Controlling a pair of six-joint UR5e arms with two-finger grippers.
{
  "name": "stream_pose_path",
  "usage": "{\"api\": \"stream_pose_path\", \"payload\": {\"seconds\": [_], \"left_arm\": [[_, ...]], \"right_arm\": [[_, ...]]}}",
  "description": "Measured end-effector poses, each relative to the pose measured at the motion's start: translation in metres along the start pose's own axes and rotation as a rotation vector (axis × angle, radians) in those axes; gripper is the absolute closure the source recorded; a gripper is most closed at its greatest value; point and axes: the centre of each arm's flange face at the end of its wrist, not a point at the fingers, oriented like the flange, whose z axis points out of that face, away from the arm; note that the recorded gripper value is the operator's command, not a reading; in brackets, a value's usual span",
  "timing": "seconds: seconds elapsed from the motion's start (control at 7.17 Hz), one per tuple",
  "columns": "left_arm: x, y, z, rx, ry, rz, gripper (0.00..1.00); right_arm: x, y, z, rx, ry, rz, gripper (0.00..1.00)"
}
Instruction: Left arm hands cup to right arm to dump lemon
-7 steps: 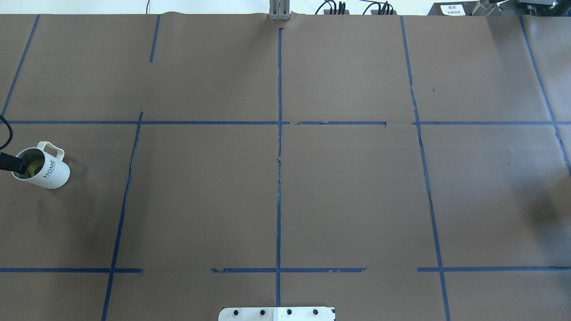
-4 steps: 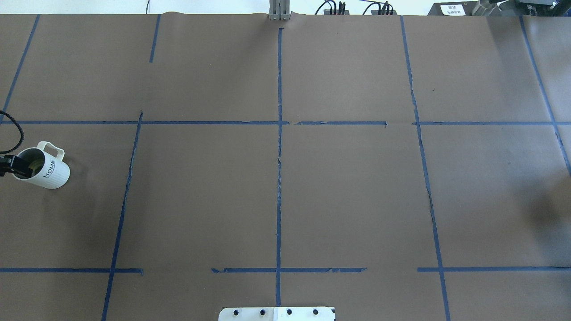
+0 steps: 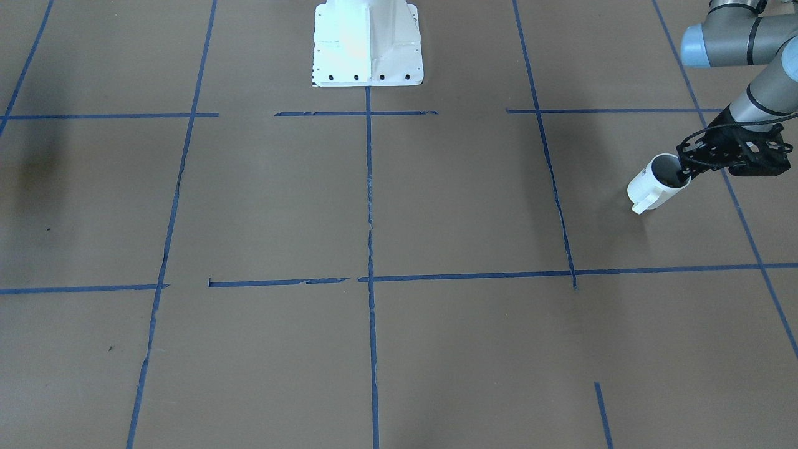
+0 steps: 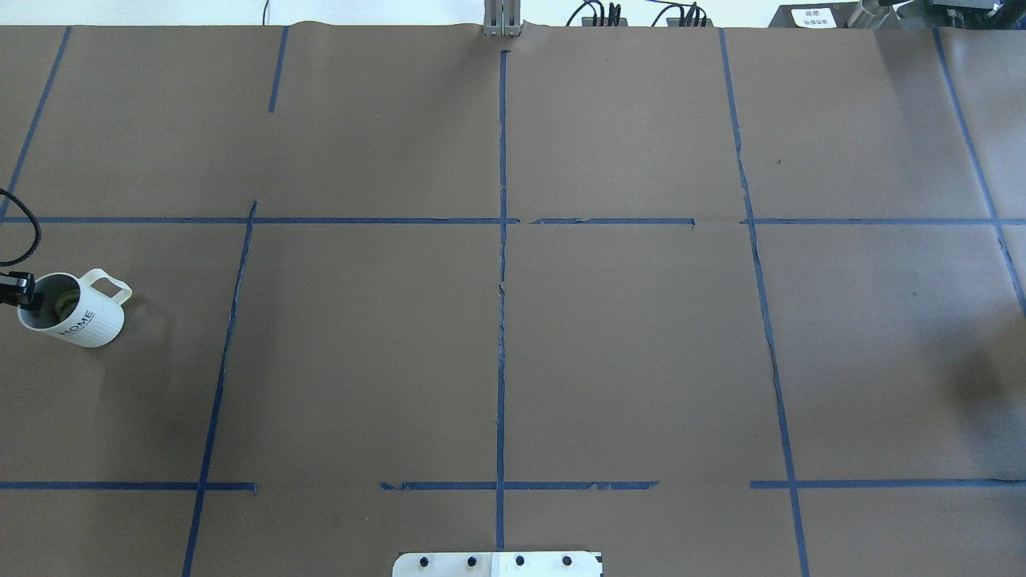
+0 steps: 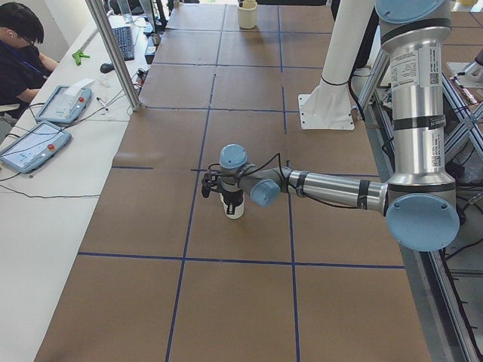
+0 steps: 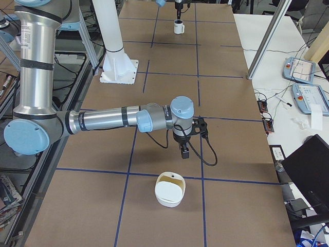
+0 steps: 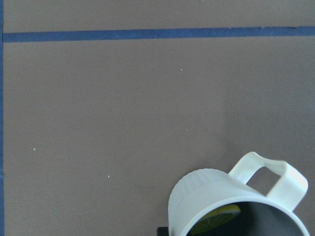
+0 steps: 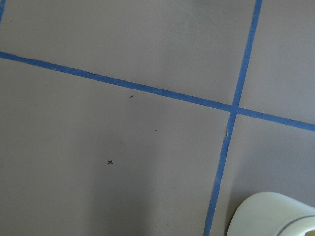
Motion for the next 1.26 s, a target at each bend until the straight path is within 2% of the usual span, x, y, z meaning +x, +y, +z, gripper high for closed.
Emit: {"api": "stream_pose_path", "payload": {"seconds": [0.28, 0.56, 0.7, 0.98, 1.26], "left_arm": [[-0.009, -0.009, -0.014, 0.029, -0.002, -0.029, 0.99], [-0.002, -0.031, -0.032, 0.044, -0.01, -0.138, 1.0], [0.012, -0.043, -0.042, 0.053, -0.003, -0.248, 1.0], [0.053, -0.067, -0.062, 0.067, 0.063, -0.558, 1.0], [0.109, -0.089, -0.083, -0.005, 0.177, -0.845, 1.0]], "right_arm": [[-0.002, -0.001, -0.001, 0.003, 0.0, 0.0, 0.0], [-0.017, -0.012, -0.014, 0.033, -0.002, -0.039, 0.0], [-0.036, -0.027, -0.024, 0.06, -0.006, -0.085, 0.0], [-0.088, -0.058, -0.025, 0.126, -0.033, -0.236, 0.01], [-0.14, -0.081, -0.007, 0.189, -0.08, -0.404, 0.05]]}}
